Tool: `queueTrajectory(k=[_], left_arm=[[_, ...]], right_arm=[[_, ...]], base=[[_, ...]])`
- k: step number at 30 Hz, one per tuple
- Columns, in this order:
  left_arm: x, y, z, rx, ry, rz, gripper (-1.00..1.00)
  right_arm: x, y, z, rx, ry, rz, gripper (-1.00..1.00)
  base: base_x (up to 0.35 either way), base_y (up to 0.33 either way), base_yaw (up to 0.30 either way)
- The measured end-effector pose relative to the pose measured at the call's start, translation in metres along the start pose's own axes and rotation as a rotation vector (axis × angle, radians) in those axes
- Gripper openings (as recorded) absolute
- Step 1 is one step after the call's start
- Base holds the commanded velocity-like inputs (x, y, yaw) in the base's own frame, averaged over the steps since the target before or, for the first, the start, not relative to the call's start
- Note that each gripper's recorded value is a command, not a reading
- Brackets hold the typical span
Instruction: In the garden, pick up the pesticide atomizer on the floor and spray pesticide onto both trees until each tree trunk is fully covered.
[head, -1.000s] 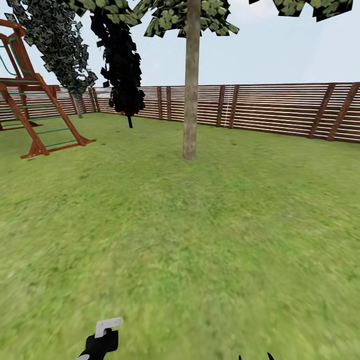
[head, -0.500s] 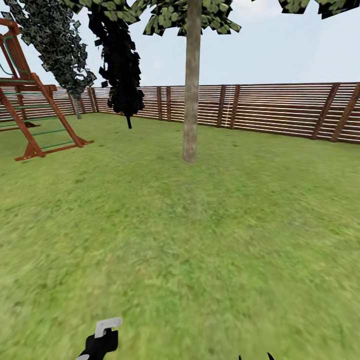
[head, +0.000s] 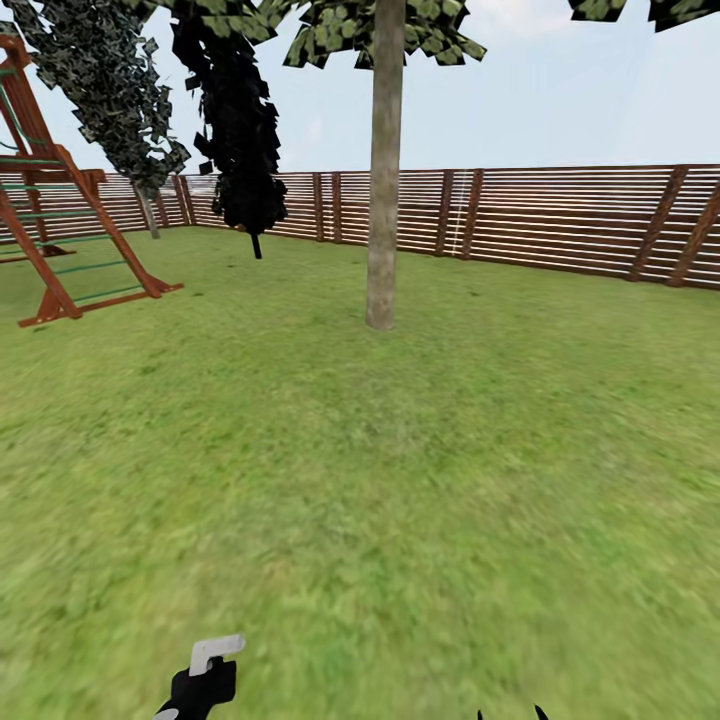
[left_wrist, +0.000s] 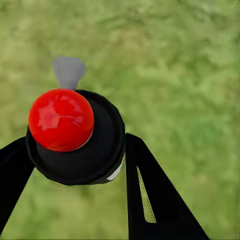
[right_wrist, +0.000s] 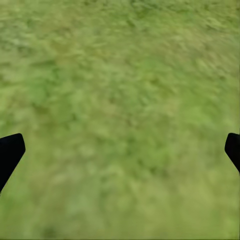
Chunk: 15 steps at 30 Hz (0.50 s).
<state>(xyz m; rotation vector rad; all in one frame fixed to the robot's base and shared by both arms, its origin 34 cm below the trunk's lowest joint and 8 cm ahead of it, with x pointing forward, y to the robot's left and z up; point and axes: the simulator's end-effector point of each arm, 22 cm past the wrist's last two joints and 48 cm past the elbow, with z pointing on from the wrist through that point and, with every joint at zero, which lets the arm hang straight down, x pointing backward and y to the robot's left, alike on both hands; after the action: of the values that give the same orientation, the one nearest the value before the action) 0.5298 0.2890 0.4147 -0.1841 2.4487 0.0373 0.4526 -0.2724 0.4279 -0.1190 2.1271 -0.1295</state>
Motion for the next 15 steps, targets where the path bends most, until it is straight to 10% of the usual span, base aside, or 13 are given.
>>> queueTrajectory(k=[15], left_arm=[[0.0002, 0.0000, 0.0000, 0.000, 0.000, 0.000, -1.00]], right_arm=[[0.0000, 0.0001, 0.0000, 0.000, 0.000, 0.000, 1.00]], base=[[0.338, 0.000, 0.000]])
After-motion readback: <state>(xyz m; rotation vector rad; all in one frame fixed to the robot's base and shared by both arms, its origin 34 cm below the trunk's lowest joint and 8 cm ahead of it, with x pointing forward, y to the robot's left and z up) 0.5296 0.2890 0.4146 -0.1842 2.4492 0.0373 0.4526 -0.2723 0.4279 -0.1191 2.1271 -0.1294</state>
